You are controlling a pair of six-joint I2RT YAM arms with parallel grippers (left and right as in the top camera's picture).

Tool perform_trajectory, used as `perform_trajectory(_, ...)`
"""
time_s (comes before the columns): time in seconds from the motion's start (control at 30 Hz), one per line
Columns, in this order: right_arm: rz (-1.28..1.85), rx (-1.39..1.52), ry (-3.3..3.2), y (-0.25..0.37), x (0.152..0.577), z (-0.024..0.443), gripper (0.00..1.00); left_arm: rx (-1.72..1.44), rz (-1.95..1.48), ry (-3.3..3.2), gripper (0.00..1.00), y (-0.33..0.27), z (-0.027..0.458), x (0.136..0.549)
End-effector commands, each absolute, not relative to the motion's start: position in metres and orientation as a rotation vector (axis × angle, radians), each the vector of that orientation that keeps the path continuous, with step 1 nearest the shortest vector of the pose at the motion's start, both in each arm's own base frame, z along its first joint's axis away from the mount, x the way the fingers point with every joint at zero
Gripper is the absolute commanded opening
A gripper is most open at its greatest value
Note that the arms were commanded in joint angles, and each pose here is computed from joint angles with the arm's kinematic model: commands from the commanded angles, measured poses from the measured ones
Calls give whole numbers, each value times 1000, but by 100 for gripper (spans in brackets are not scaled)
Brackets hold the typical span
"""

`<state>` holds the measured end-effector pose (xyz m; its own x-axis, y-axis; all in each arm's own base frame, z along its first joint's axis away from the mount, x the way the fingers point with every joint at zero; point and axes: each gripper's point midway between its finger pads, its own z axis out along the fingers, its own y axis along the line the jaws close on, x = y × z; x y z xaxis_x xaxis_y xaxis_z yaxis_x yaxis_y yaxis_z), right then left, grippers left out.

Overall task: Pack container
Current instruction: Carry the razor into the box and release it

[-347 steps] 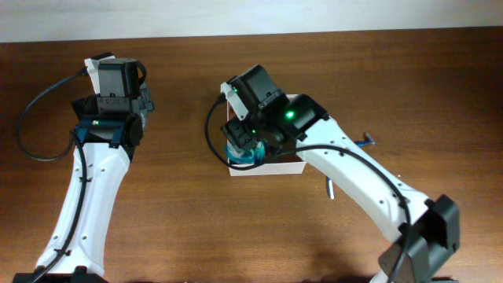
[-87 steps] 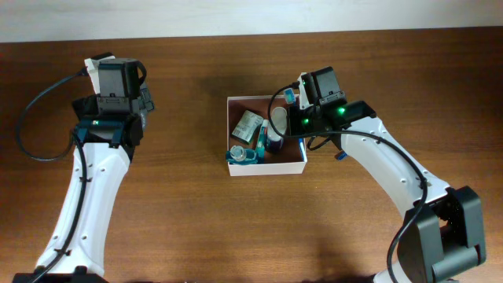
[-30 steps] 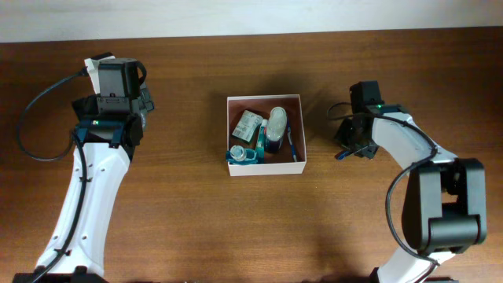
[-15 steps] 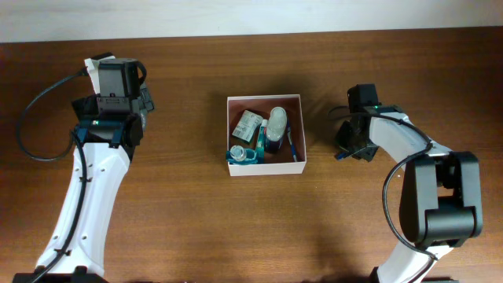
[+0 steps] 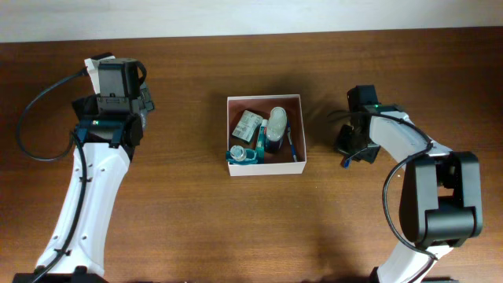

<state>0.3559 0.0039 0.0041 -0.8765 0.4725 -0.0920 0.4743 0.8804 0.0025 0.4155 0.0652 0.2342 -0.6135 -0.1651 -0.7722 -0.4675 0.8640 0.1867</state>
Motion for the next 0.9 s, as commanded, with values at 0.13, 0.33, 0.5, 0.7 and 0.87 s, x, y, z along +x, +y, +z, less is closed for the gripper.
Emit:
perform_trajectory(0.13,87,377,2785,27,390,115,4,-462,475,2216,99,66,235,417)
perform_trajectory(0.33,173,200,2659,66,385,168,4,-462,475,2216,99,66,235,417)
perform_trajectory(0.5,207,83,2651,100,382,170,4,-462,476,2216,99,66,235,417)
perform_trajectory(0.7,244,-29,2631,138,387,162,4,-462,476,2216,100,66,235,417)
perform_trajectory(0.87,252,-67,2639,150,387,156,4,-462,476,2216,99,66,235,417)
